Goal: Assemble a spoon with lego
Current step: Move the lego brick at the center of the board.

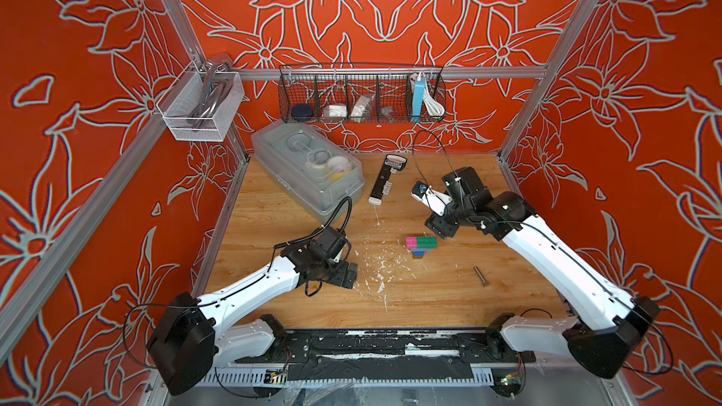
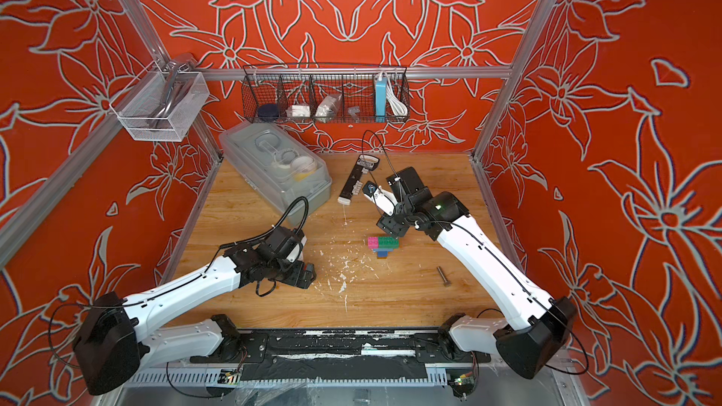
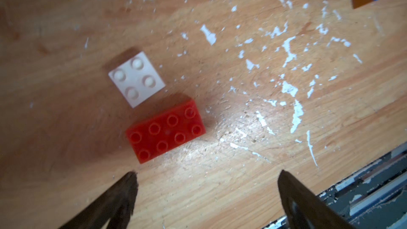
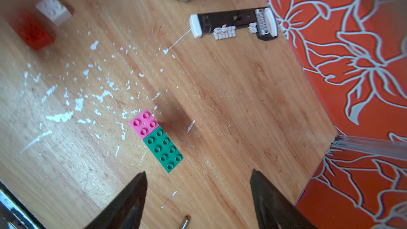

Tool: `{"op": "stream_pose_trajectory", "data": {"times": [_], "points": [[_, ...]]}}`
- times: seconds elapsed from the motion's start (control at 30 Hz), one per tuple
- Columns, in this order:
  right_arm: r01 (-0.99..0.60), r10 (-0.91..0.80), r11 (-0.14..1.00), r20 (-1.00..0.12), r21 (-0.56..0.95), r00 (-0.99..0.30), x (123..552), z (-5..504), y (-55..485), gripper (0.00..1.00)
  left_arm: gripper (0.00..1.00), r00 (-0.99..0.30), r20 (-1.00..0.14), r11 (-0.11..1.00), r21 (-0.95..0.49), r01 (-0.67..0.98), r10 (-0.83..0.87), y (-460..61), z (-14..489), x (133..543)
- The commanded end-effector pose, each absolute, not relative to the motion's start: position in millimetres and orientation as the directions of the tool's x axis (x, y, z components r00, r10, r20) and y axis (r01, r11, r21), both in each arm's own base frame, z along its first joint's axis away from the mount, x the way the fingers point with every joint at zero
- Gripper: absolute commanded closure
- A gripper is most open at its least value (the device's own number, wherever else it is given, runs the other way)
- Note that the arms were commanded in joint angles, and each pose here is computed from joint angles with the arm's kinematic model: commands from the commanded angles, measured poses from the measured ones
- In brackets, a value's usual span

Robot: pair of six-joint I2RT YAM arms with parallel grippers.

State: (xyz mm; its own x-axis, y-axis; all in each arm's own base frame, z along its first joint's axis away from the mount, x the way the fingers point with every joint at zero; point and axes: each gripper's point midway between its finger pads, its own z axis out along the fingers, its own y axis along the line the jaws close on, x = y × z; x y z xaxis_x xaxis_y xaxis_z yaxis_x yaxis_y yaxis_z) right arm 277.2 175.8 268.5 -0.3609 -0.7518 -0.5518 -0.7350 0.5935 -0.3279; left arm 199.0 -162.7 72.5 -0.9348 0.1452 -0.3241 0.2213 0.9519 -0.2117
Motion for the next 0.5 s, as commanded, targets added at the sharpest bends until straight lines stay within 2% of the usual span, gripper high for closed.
{"op": "stream_pose_trajectory", "data": {"times": [0.0,0.17,0.3,0.47], "points": [[-0.696,-0.653,0.671,-0.647,-0.256,-0.392,267,297,177,0.22,0.02,-0.965,-0.251,0.977,-0.178,0.119,0.071,-148,58,191],[-0.682,-0.656,0.676,-0.651,-0.279,-0.383,265,303,171,0.22,0.02,-0.974,-0.222,0.991,-0.105,0.08,0.055,-134,49,198],[-0.683,-0.655,0.675,-0.654,-0.279,-0.379,265,304,172,0.21,0.05,-0.975,-0.224,0.991,-0.128,0.037,0.007,-132,43,209],[-0.682,-0.67,0.67,-0.634,-0.293,-0.386,268,300,170,0.21,0.1,-0.973,-0.228,0.988,-0.137,0.068,0.036,-145,39,226]]}}
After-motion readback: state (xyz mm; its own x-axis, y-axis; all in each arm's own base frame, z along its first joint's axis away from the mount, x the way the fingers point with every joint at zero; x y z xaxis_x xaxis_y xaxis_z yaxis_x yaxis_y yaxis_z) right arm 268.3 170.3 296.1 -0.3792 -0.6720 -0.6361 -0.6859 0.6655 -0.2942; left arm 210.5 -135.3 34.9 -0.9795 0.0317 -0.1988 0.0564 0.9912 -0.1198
